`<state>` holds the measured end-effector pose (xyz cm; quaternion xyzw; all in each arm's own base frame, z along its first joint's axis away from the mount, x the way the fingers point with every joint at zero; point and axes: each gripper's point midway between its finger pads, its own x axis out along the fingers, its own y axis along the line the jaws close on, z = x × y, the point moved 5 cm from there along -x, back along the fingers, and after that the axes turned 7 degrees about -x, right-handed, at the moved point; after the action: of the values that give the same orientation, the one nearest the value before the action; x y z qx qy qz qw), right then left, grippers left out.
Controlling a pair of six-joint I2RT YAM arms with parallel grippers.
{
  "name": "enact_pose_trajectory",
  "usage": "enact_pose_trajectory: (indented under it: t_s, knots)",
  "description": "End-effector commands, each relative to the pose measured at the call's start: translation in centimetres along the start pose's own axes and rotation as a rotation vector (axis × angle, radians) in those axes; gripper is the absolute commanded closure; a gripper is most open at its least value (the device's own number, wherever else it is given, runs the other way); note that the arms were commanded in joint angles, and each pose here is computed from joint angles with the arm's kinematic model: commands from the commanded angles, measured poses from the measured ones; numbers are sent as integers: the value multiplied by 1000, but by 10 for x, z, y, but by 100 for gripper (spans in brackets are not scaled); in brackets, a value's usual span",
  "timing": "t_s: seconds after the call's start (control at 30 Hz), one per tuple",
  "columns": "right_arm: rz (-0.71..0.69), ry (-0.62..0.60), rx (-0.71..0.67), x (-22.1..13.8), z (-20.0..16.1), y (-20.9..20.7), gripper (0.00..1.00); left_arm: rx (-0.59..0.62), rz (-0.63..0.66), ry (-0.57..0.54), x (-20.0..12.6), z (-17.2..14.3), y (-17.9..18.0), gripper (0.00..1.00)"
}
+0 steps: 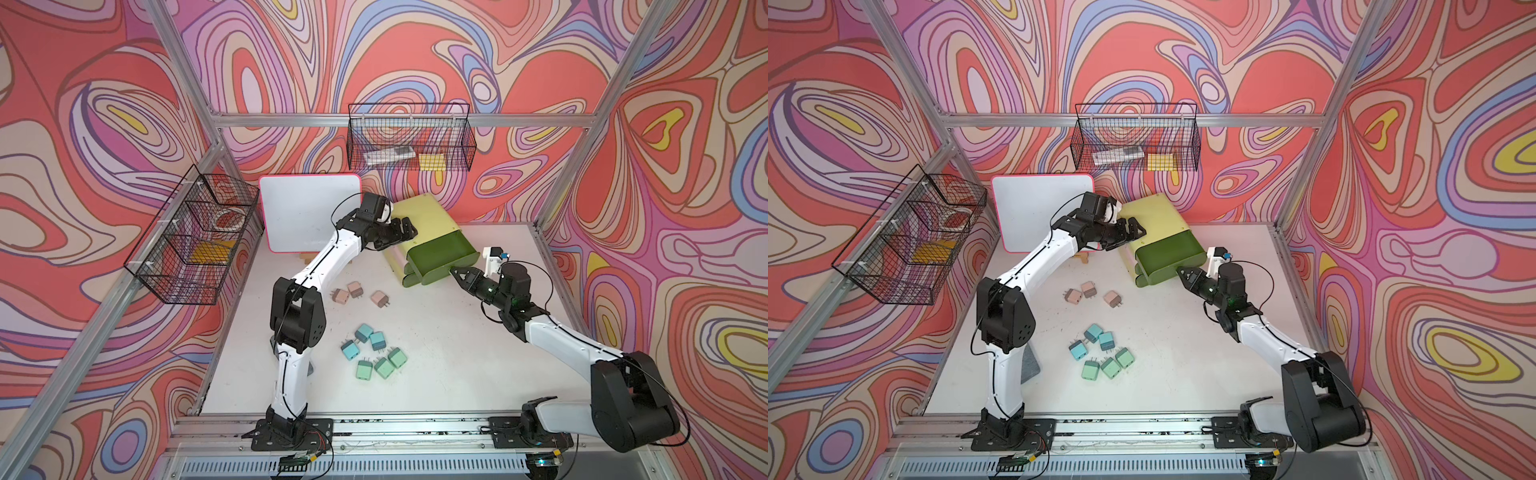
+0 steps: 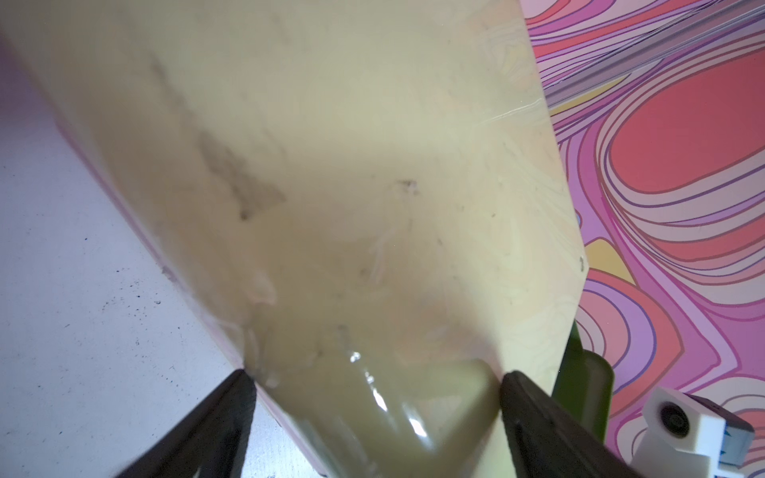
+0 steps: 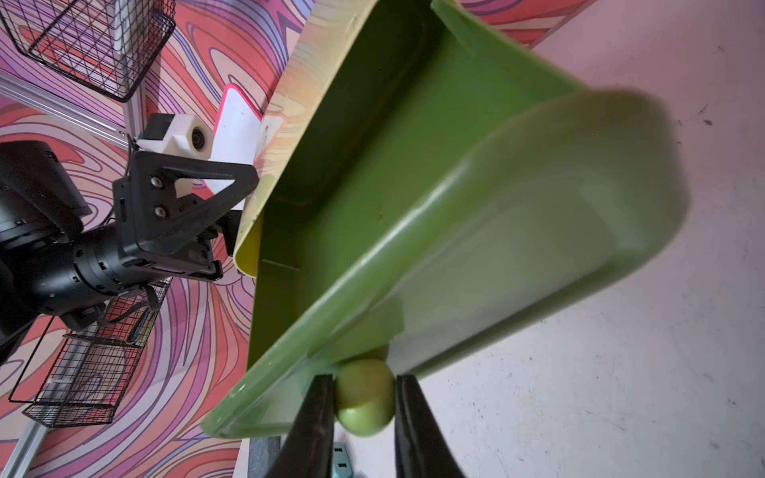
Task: Place the plugs into the drawer by color
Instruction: Open the drawer in the storage box, then pick up the plug from the center of the board.
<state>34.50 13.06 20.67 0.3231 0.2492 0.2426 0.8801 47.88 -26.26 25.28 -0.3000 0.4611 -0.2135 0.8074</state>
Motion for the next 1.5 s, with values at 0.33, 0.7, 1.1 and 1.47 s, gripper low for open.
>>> enact_pose_trajectory:
  t_s: [0.33, 0.7, 1.1, 1.47]
  knots:
    - [-57, 65, -218, -26, 0, 20, 50, 81, 56, -22, -24, -2, -4, 6]
    - [-60, 210, -700, 23, -92, 138, 51, 156, 127, -70, -74, -14, -6, 5]
    - [-215, 455, -1008, 125, -153, 129, 54, 167, 234, -90, -98, -11, 10, 6]
    - [-296, 590, -1006, 173, -160, 94, 55, 172, 268, -104, -116, -14, 10, 6]
